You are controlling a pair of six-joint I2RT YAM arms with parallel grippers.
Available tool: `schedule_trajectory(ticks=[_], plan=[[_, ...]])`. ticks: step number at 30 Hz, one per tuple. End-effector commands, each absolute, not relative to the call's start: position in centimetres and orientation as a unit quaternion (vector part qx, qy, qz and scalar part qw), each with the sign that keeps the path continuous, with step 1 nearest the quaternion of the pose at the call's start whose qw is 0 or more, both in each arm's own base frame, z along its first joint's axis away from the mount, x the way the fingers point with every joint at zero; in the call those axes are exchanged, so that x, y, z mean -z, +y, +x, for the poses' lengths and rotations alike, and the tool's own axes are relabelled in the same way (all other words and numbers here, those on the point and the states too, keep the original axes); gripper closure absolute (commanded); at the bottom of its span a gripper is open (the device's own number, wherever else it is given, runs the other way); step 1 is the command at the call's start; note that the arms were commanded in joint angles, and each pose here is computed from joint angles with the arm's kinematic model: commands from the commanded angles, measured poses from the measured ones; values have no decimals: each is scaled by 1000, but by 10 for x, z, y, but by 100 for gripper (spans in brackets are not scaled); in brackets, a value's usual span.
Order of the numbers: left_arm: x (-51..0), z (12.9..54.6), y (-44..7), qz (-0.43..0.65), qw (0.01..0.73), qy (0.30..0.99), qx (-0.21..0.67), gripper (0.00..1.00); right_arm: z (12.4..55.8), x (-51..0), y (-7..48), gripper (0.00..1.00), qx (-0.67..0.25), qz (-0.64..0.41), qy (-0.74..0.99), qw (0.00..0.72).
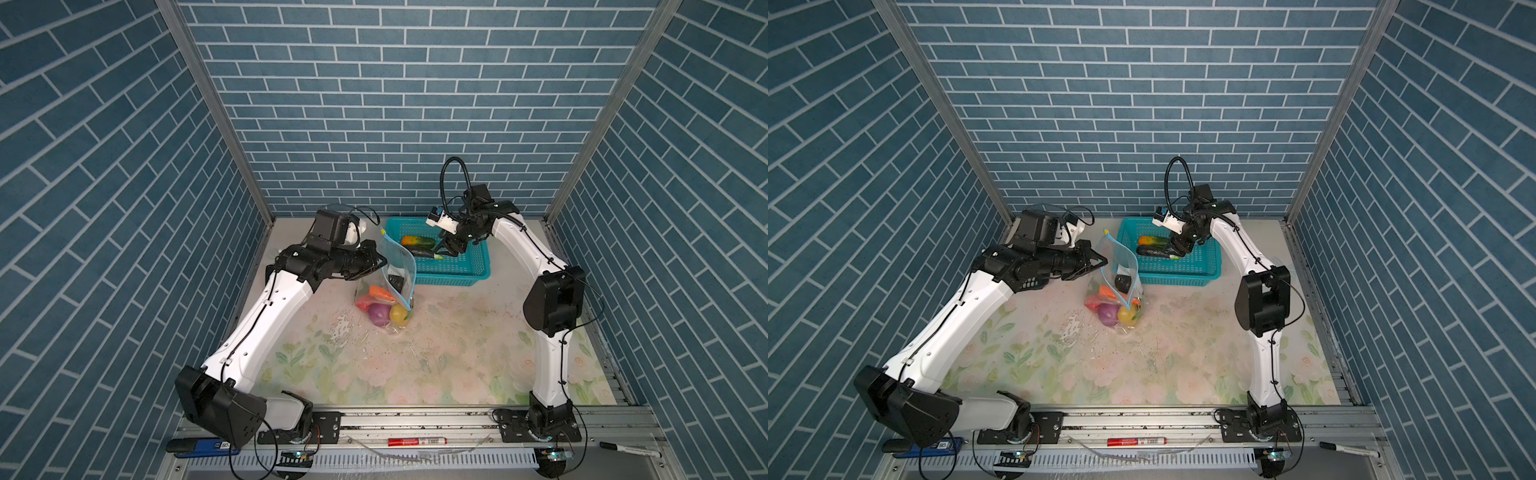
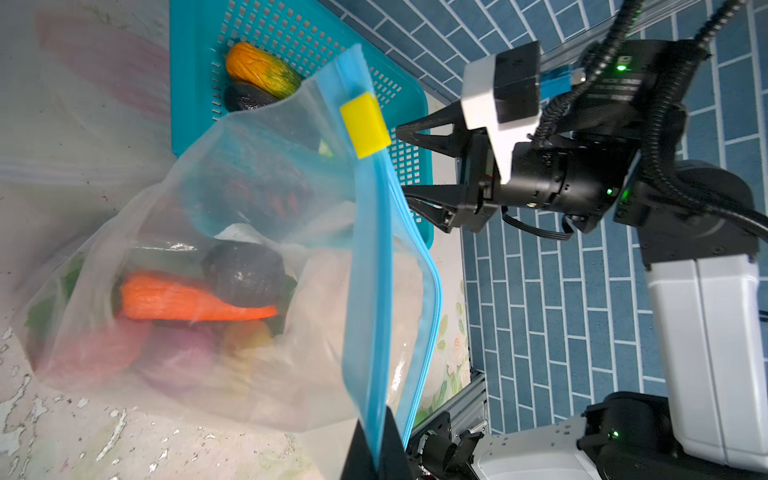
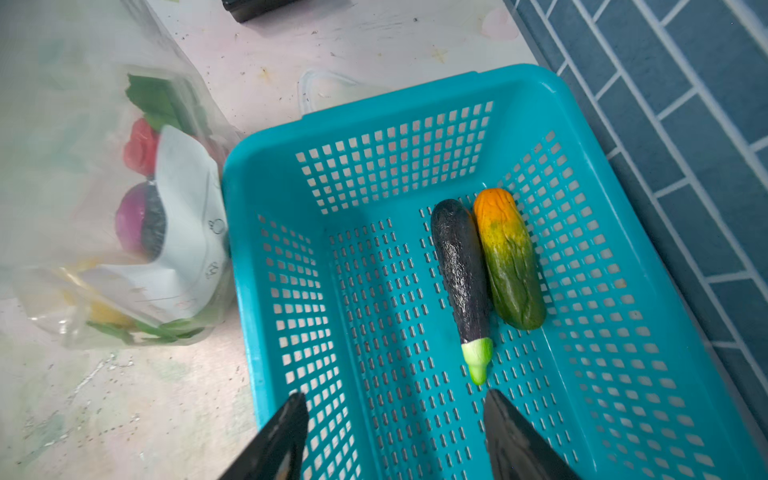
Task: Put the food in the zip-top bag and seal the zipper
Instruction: 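Raise the right gripper out of the bag and move over the basket, then lower the right gripper and close it on the dark eggplant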
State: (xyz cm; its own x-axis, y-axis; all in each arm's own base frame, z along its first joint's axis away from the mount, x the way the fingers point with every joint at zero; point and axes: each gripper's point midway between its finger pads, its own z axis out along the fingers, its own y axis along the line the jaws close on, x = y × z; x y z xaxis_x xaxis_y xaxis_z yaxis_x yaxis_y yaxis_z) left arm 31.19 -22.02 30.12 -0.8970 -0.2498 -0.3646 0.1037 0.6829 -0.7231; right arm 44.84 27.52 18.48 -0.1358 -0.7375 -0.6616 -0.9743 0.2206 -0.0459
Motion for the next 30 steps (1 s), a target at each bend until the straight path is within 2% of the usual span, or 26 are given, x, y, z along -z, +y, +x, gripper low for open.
schedule_trajectory(ticks=[1,12,20,30], plan=[[-298,310,-221,-33,221,893,391,100,467,-192,289,32,-213,-630,667,335],[-293,310,-220,-35,217,896,386,100,498,-135,299,37,-225,-651,645,330],[-290,310,-220,-35,215,896,387,100,499,-105,306,40,-243,-666,626,324],[-288,307,-219,-40,212,897,385,100,516,-67,318,39,-218,-675,626,324]])
